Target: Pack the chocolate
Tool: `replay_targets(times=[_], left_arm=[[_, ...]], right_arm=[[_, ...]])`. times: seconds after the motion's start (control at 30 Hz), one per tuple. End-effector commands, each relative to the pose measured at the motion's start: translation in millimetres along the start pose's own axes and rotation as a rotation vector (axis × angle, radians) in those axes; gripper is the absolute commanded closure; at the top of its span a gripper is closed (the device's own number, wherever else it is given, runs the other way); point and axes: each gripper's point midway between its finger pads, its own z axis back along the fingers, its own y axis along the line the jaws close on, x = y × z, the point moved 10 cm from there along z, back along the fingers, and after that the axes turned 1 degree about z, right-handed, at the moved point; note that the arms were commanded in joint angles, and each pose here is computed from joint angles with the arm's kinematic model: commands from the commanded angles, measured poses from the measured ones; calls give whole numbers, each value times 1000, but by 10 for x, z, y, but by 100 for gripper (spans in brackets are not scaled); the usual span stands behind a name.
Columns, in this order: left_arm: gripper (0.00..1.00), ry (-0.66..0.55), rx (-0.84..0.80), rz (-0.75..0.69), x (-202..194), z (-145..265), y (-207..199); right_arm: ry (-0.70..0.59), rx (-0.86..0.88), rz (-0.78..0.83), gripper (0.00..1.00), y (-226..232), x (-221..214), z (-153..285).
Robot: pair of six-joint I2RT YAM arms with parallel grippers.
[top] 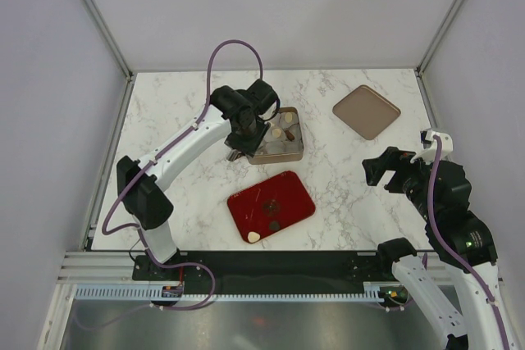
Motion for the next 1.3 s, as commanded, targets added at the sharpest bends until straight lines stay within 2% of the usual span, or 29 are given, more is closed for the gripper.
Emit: replay_targets(times=[0.0,0.23,0.4,0.77,1.27], left_arm=[[54,-65,-15,-29,9,296,84],[55,-120,-199,-138,-276,639,-43],[52,-55,-297,-276,-665,528,-253],[51,72,-408,-286,-1159,272,-426],[50,129,-456,-297,-1229,195,-469]], right_arm=[[-39,4,-2,5,15,61,7],[-30,2,-7,5,17,54,-9],[-28,19,-17,5,37,63,5],[-27,42,-9,6,59,86,44],[-58,46,-9,5,62,124,124]])
